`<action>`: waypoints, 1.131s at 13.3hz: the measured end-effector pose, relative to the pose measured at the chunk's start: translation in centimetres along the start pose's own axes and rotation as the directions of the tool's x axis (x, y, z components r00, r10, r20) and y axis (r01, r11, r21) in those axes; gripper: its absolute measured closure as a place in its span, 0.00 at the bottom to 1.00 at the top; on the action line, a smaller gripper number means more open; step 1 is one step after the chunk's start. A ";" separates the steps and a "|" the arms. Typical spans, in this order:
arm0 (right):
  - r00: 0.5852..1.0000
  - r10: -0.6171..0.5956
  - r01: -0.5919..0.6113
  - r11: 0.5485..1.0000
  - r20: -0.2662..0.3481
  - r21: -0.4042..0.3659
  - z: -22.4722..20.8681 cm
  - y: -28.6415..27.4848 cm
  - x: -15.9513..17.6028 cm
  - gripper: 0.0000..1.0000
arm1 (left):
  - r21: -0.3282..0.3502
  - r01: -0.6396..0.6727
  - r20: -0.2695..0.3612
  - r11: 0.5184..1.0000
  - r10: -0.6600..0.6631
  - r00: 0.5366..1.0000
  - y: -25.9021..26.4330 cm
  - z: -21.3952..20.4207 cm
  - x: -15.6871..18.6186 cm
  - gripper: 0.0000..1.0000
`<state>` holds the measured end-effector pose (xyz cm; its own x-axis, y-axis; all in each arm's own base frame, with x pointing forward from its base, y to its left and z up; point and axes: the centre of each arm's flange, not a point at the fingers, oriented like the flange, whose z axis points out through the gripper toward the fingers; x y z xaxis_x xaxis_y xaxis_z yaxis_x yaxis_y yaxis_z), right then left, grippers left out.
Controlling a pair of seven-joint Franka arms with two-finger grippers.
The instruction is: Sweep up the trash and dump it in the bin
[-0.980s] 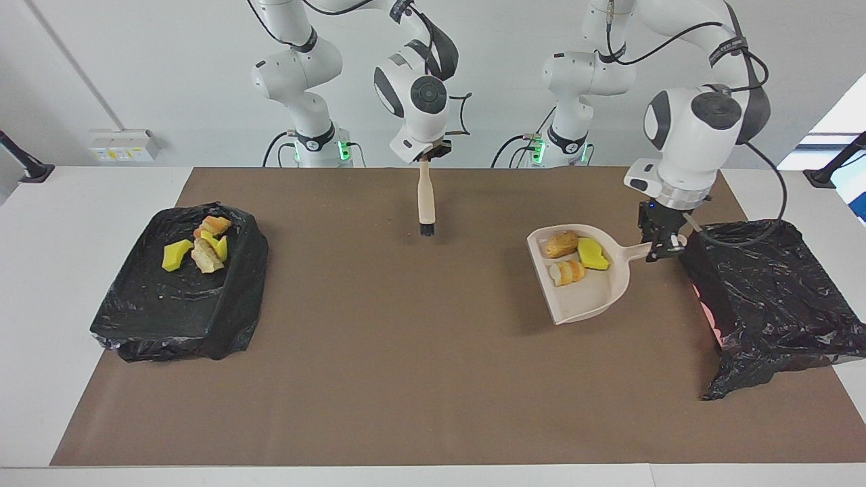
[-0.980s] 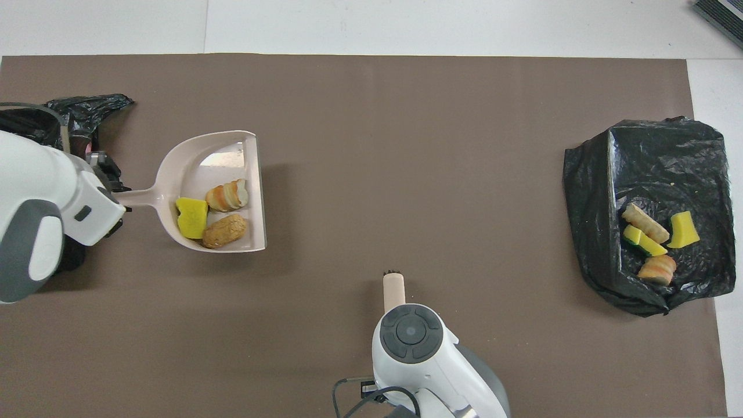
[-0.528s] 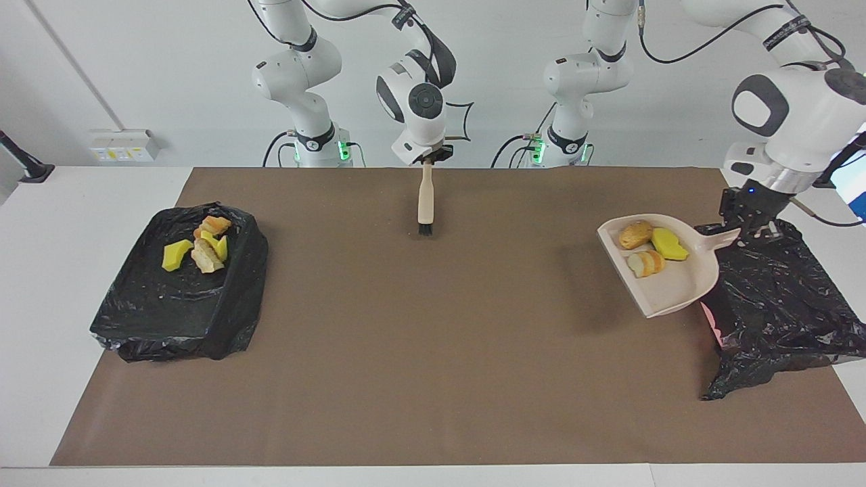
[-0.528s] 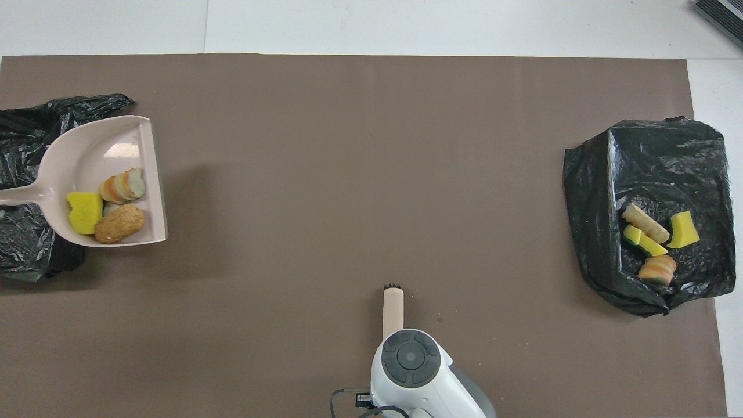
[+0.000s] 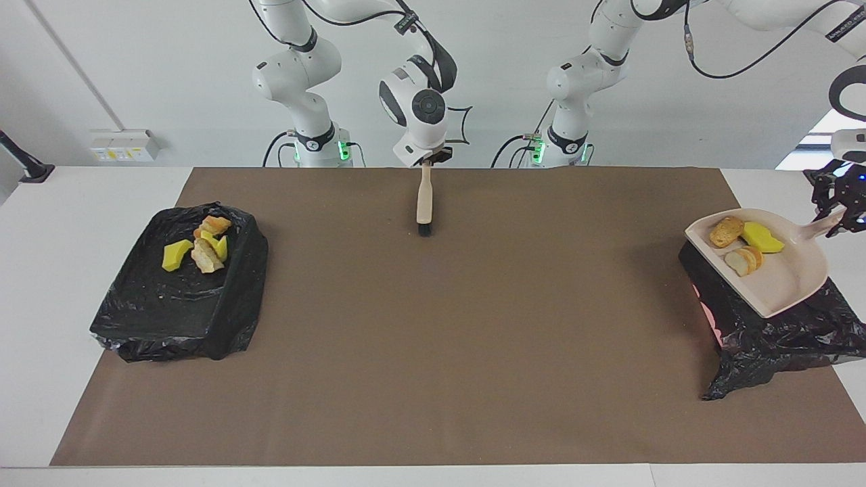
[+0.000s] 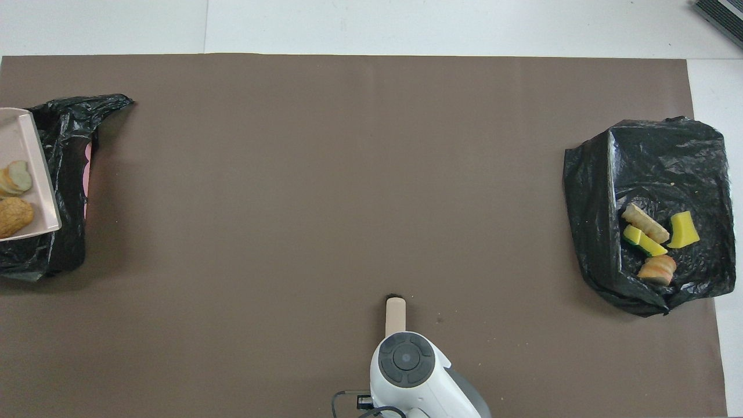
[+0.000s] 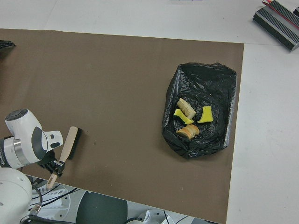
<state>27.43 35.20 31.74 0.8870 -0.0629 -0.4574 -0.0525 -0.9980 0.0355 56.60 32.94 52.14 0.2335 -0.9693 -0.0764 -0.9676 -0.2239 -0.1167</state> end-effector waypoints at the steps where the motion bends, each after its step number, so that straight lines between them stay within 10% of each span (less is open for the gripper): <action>1: 1.000 0.000 0.000 1.000 -0.002 0.002 -0.1 0.0 0.0 0.45 | 0.011 -0.015 0.015 1.000 0.015 1.000 -0.4 -0.3 -1.4 0.68; 5: 0.997 -0.026 0.027 1.000 -0.076 0.007 -2.6 -1.0 1.3 0.00 | -0.029 -0.153 0.247 0.988 0.155 0.956 -1.8 -0.9 -3.3 0.68; 15: 0.876 0.093 -0.080 0.996 -0.474 0.048 -23.1 11.7 14.5 0.00 | -0.128 -0.305 0.589 0.944 0.320 0.742 -4.3 -0.7 0.9 0.68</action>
<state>50.30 22.80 46.00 0.9892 -0.1445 0.0236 -0.1452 -0.9890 0.0295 60.93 32.94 53.30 -0.0793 -0.7317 -0.6770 -0.9967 0.0712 0.0398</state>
